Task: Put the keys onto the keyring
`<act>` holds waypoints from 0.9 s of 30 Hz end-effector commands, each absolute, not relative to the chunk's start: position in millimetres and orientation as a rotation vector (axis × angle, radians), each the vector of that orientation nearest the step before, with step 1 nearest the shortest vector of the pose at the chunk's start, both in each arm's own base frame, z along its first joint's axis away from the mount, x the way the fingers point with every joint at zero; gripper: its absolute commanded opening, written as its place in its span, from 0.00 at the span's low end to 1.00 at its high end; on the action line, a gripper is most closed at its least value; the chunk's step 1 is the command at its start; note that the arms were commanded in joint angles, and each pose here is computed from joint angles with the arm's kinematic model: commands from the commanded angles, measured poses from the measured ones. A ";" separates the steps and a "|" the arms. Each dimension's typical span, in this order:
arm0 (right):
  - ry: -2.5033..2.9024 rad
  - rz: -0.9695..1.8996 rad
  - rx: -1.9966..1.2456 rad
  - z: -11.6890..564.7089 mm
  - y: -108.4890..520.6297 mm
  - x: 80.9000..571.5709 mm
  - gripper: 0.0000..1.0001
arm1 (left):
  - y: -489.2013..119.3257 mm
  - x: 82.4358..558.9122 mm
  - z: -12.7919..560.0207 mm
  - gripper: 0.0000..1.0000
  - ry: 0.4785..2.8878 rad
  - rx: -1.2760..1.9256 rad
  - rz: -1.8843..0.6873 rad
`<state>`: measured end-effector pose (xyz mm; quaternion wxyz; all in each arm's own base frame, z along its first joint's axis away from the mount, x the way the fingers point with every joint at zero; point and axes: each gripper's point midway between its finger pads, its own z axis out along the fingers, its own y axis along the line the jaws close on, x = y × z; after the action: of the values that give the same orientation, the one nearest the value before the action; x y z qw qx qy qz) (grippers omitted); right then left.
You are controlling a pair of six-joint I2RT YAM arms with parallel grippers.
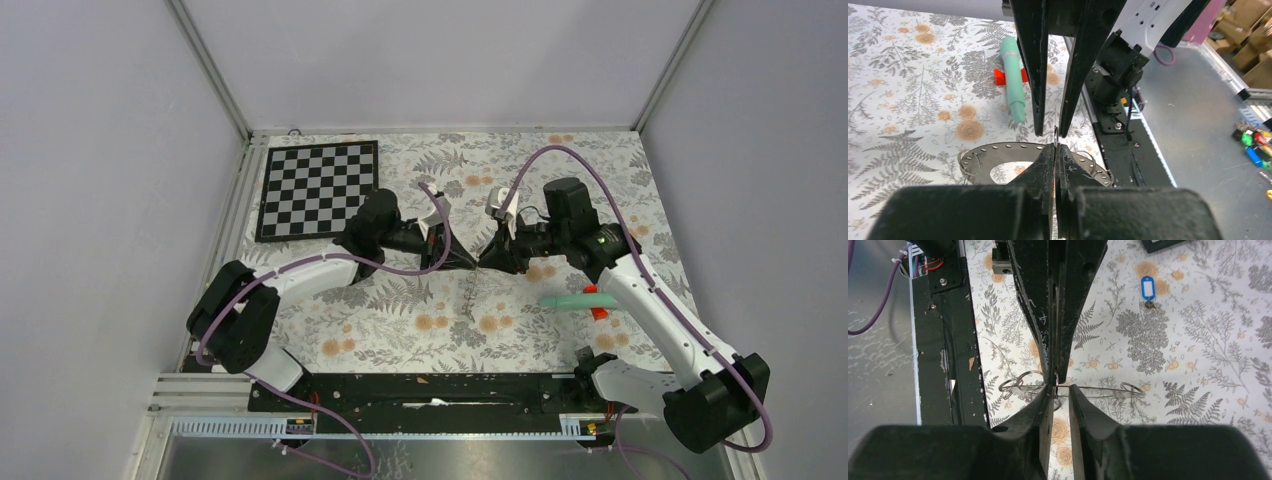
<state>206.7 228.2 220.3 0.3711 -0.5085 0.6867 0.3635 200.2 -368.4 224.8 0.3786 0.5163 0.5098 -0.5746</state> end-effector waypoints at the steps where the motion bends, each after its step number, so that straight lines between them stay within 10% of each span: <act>1: 1.643 0.977 -1.301 242.9 236.2 201.1 0.28 | -361.0 183.2 272.6 0.00 1.089 1.272 -1.545; 17: 1.629 1.026 -1.317 241.7 238.6 195.2 0.27 | -362.4 187.6 268.2 0.00 1.128 1.238 -1.543; 27: 1.623 1.003 -1.315 242.0 237.8 198.4 0.00 | -363.9 191.8 262.9 0.00 1.150 1.237 -1.526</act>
<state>197.4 236.3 236.0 0.3844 -0.5112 0.6569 0.3992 191.6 -362.9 239.7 0.3778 0.4791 0.4974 -0.6168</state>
